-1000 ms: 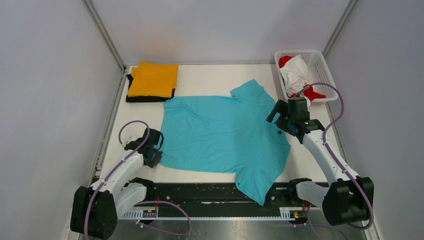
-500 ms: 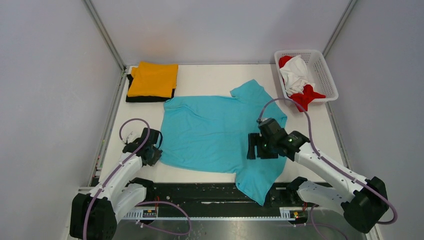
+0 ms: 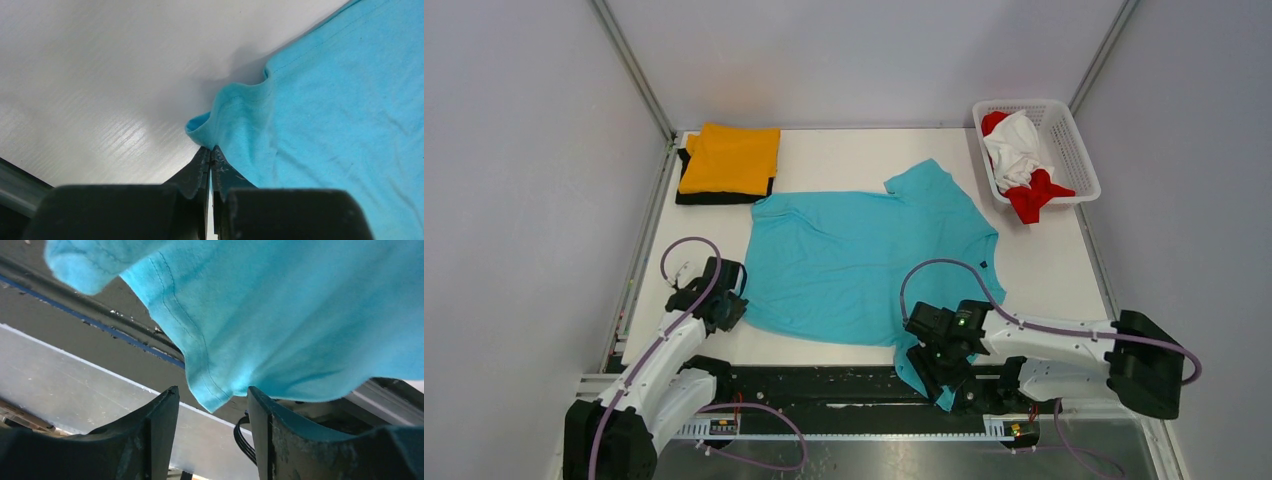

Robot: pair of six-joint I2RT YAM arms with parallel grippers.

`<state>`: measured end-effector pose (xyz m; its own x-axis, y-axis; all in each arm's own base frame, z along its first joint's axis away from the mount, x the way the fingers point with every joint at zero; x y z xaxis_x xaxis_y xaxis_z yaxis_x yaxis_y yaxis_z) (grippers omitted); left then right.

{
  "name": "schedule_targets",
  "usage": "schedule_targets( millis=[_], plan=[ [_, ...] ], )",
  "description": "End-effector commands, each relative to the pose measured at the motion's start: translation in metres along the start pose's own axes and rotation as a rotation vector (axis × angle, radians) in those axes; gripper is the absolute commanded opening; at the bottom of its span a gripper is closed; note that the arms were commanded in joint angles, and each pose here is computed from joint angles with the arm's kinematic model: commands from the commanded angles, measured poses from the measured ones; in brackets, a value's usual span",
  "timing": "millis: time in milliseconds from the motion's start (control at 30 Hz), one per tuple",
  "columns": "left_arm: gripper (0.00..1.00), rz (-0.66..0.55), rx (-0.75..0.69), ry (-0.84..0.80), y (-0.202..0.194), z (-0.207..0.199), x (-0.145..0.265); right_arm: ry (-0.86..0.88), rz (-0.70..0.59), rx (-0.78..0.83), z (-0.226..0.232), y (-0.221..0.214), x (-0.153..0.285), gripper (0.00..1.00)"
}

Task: Fold and stack the t-shirts
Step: Grab the side of the flattened tshirt closest away from the robot with both arms, then fold the flattened tshirt in 1/3 of the way

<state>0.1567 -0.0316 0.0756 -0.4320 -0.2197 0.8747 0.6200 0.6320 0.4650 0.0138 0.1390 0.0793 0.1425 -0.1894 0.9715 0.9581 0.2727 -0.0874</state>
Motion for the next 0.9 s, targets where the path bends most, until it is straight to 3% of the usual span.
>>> schedule_targets(
  millis=[0,167,300,400,567,867],
  plan=[
    [0.0,-0.004,0.008,-0.024,0.001,-0.003,0.001,0.014,0.057,0.03,0.012,-0.002,-0.015,0.59],
    [0.0,0.006,0.006,-0.023,0.0,-0.002,0.002,0.002,0.106,0.015,0.014,-0.003,-0.029,0.53],
    [0.0,0.024,0.008,-0.033,-0.002,-0.002,0.005,-0.11,0.061,0.007,0.001,0.001,-0.022,0.18],
    [0.0,0.056,0.008,-0.023,-0.007,0.003,0.013,-0.148,0.039,0.016,-0.005,-0.002,-0.002,0.05],
    [0.0,0.094,0.024,-0.005,-0.018,0.019,0.025,-0.088,0.09,0.035,-0.002,-0.017,0.022,0.0],
    [0.0,0.12,0.096,-0.133,-0.032,0.017,0.042,-0.071,0.108,0.025,-0.012,-0.034,0.033,0.0]
  ],
)
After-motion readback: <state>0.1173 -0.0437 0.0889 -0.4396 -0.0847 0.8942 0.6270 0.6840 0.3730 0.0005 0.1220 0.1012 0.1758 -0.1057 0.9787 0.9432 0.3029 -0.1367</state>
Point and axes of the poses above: each gripper's point midway between its finger pads, its own x axis back along the fingers, its own z axis along the line the jaws close on, y = z × x, the point moved 5 cm from there along x, back along the fingers, and after that the axes turned 13 degrees about -x, right-handed, at the moved point
